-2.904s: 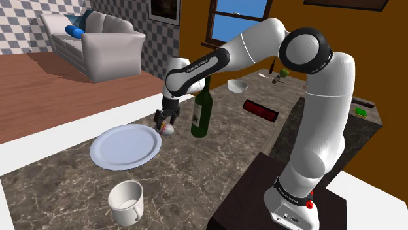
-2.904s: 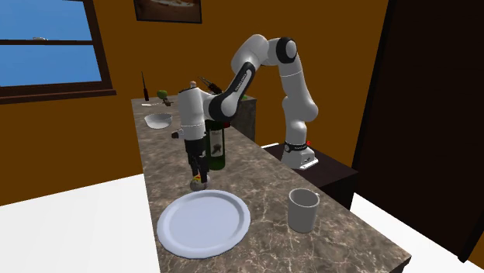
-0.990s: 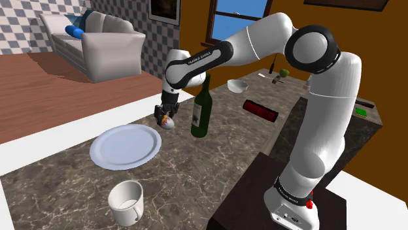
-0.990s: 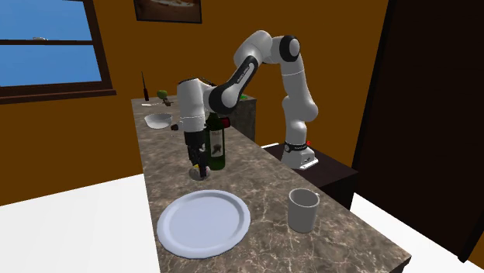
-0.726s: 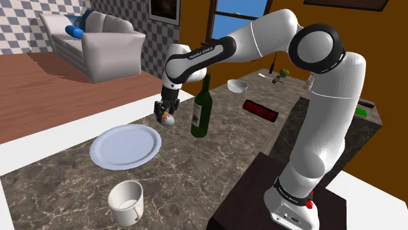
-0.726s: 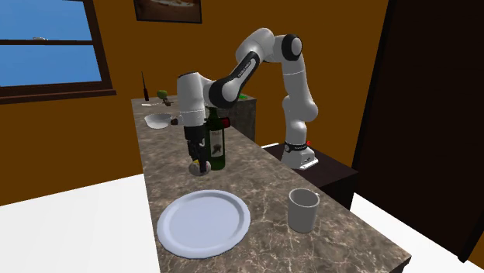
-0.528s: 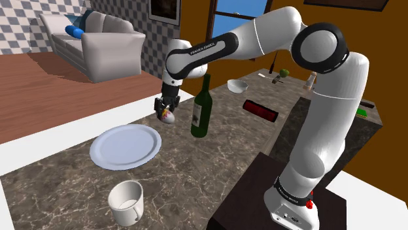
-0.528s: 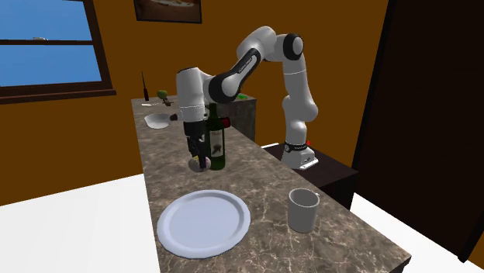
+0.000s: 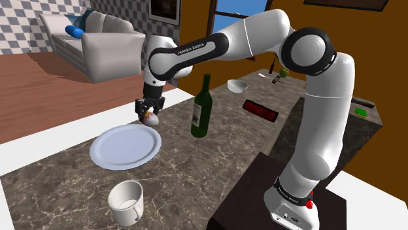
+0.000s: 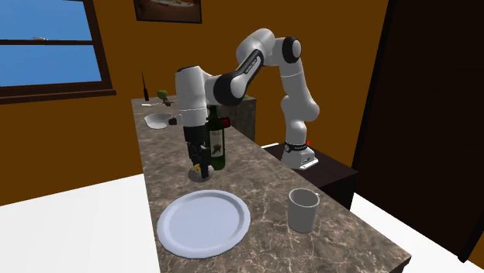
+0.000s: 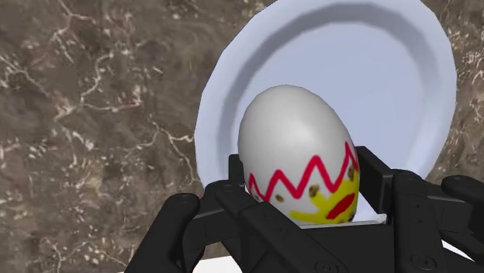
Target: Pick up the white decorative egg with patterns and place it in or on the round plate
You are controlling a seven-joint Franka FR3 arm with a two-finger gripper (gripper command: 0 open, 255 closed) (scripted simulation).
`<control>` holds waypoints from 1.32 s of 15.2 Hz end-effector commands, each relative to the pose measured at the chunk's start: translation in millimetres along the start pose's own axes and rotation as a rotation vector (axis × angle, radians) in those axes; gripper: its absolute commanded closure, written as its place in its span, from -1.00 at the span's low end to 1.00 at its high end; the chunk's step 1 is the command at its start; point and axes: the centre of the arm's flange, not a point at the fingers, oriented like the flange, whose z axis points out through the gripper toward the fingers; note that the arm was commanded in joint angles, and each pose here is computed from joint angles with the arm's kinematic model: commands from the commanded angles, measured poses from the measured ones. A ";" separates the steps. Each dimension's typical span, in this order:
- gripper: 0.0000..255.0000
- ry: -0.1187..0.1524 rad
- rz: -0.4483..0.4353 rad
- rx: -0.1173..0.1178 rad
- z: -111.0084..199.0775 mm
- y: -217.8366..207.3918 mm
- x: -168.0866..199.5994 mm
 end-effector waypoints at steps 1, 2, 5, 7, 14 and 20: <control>1.00 0.000 0.002 0.000 5.3 -22.9 9.3; 1.00 0.000 0.002 0.000 7.7 -35.2 13.4; 1.00 0.000 0.002 0.000 15.1 -72.2 25.6; 1.00 0.000 0.002 0.000 23.6 -87.9 31.0; 1.00 0.000 0.002 0.000 59.7 -80.3 29.7; 1.00 0.000 0.002 0.000 90.8 -73.7 28.6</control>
